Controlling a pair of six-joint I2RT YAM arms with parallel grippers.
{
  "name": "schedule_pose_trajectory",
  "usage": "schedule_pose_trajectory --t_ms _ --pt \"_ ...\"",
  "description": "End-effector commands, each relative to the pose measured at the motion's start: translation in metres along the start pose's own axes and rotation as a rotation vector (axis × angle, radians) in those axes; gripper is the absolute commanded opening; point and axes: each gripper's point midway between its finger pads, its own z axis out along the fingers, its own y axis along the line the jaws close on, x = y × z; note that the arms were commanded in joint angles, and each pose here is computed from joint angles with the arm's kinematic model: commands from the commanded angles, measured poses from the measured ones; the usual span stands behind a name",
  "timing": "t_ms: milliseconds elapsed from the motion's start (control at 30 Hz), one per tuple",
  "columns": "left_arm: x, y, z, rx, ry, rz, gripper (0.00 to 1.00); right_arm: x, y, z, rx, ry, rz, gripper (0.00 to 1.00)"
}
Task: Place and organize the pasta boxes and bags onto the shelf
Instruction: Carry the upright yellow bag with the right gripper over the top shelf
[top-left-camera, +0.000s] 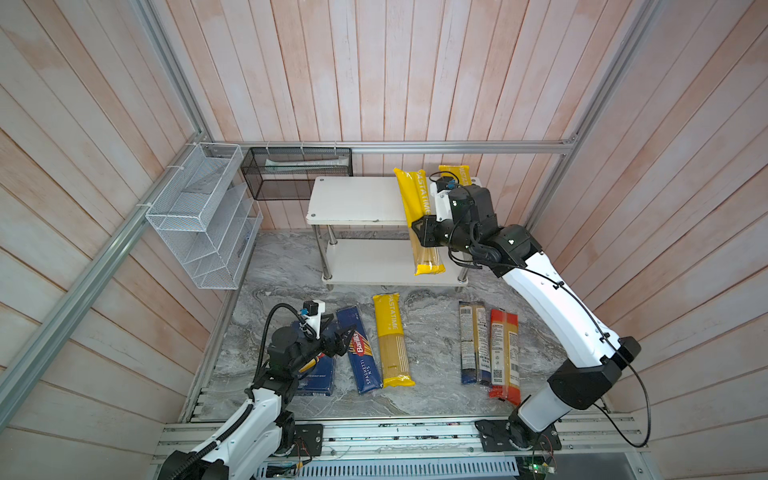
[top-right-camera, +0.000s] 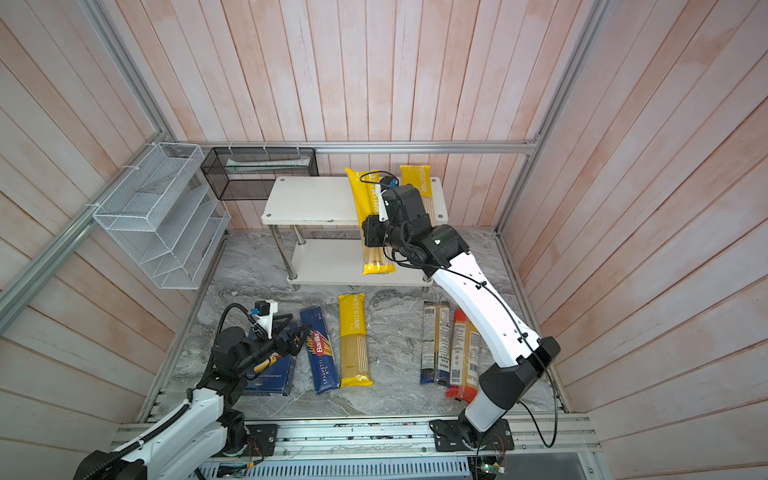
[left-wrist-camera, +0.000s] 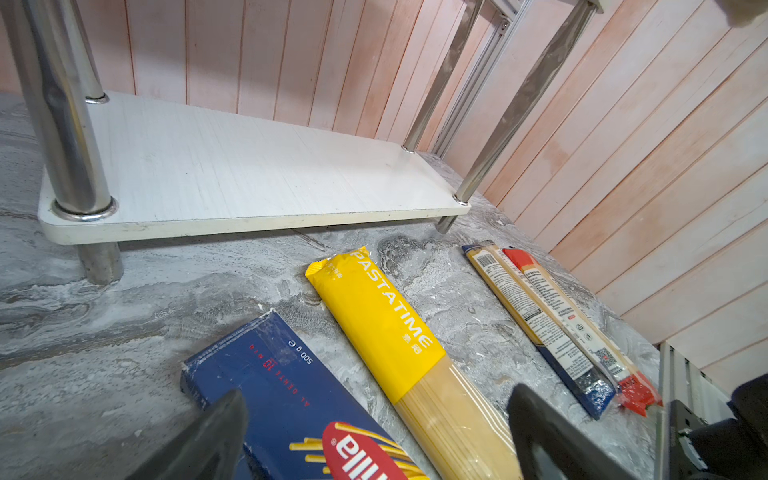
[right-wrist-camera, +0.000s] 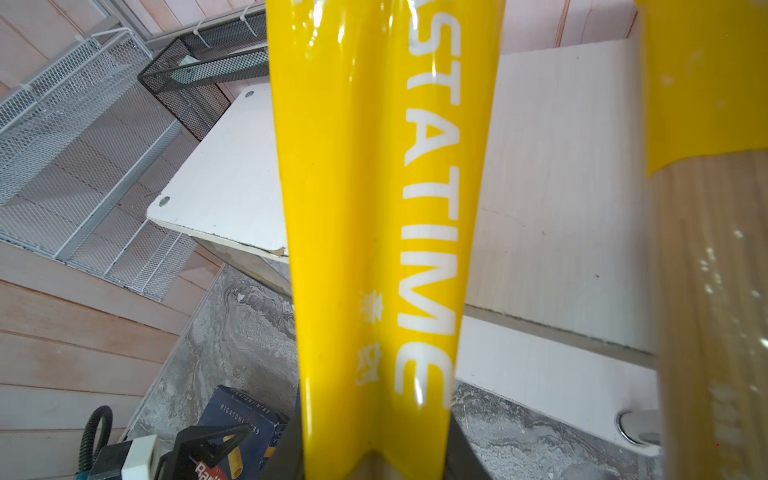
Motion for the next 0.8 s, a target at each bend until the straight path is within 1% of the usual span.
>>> schedule_pose_trajectory --t_ms 0,367,600,767 --pt "-0.002 -0.001 -0.001 0.002 -0.009 0.021 1.0 -0.06 0.023 -0.028 -0.102 -0.2 -0.009 0.15" --pt "-0.002 -0.002 -0.001 0.003 -0.012 0.022 1.0 -0.085 0.008 -0.02 -0.091 -0.243 0.004 0.15" --pt "-0.002 -0.003 -0.001 0.01 -0.011 0.022 1.0 -0.099 0.012 -0.011 -0.112 -0.253 0.001 0.15" --pt "-0.002 -0.004 -0.001 0.012 -0.013 0.025 1.0 -0.109 0.01 -0.003 -0.103 -0.276 0.002 0.15"
